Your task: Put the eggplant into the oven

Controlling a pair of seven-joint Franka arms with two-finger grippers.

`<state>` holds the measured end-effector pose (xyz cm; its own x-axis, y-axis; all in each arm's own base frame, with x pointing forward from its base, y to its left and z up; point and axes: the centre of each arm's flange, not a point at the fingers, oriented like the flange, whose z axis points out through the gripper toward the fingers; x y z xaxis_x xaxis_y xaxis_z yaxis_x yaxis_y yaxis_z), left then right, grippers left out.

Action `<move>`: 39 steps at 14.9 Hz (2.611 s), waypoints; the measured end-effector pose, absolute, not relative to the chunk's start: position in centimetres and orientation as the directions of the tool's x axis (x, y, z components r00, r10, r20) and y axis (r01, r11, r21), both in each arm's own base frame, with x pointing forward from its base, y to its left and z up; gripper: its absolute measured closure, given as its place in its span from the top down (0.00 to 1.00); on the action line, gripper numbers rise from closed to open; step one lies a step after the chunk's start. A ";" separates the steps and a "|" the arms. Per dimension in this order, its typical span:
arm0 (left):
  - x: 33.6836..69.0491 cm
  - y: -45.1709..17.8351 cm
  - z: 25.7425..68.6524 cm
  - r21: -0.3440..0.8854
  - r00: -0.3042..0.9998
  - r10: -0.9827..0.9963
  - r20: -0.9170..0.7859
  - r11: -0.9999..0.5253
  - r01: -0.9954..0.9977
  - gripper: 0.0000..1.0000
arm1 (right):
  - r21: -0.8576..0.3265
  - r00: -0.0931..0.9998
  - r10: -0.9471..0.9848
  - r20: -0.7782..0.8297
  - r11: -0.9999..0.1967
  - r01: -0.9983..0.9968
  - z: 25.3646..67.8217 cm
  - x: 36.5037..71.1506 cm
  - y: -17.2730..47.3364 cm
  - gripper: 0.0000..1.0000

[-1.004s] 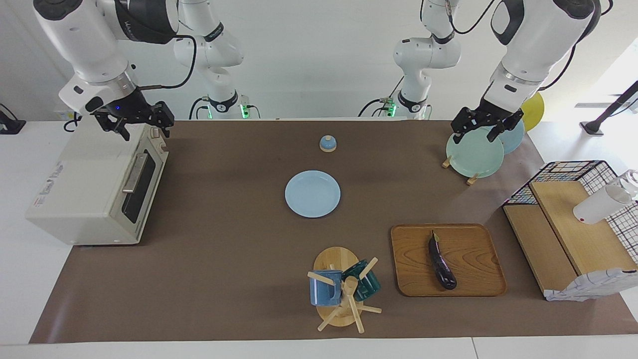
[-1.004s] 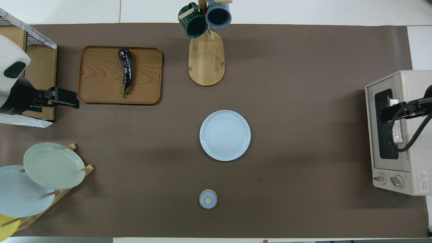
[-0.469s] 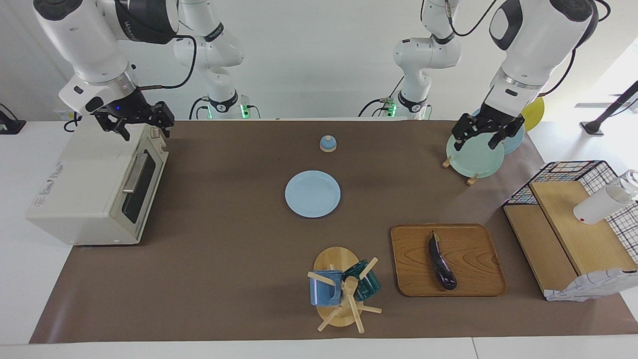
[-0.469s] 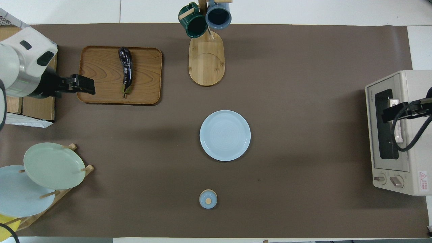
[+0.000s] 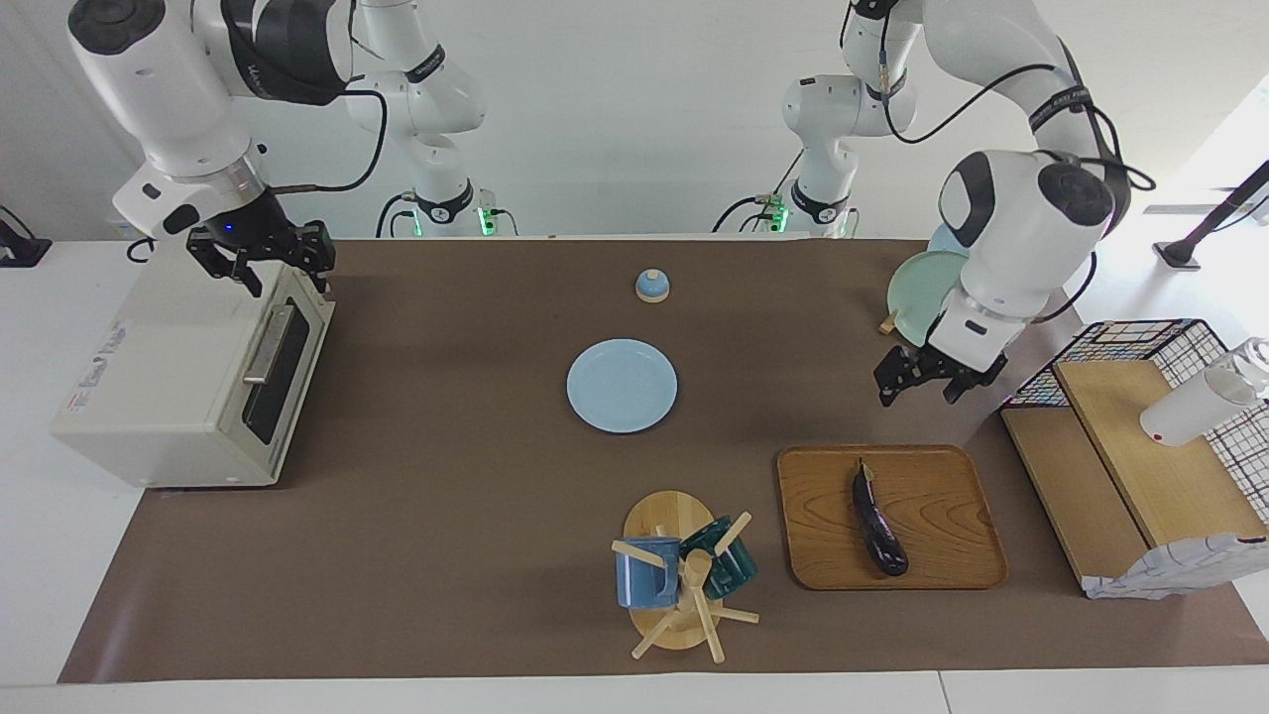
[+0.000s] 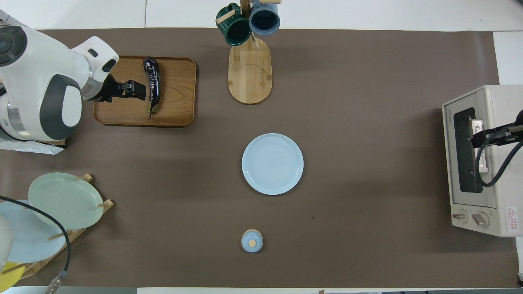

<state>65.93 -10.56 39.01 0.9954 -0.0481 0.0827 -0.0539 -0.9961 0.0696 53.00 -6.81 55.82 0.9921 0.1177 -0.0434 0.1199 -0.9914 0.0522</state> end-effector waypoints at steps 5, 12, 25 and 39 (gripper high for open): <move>69.4 -13.0 32.4 0.059 0.990 -0.093 0.106 -0.993 -0.099 1.00 | 0.056 0.999 -0.025 -0.028 -0.998 -0.023 52.3 51.7 -10.2 0.01; 70.2 -13.1 31.8 0.051 0.984 -0.111 0.139 -0.992 -0.119 1.00 | 0.056 0.999 -0.045 -0.016 -0.997 -0.044 49.4 51.8 -11.4 0.01; 70.4 -14.8 31.0 0.054 0.974 -0.134 0.183 -0.988 -0.146 0.85 | 0.057 0.999 -0.030 -0.014 -0.998 -0.030 47.1 52.3 -10.8 0.01; 70.4 -14.9 33.9 0.074 0.983 -0.117 0.144 -0.989 -0.128 0.33 | 0.028 0.996 0.088 0.029 -0.996 0.088 36.1 54.3 0.5 0.01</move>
<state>70.39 -14.94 33.94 0.9827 -0.1166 0.1442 -0.1282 -0.9890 0.0739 54.34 0.48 36.09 0.9957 0.0884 0.0290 0.0876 -0.9958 0.0282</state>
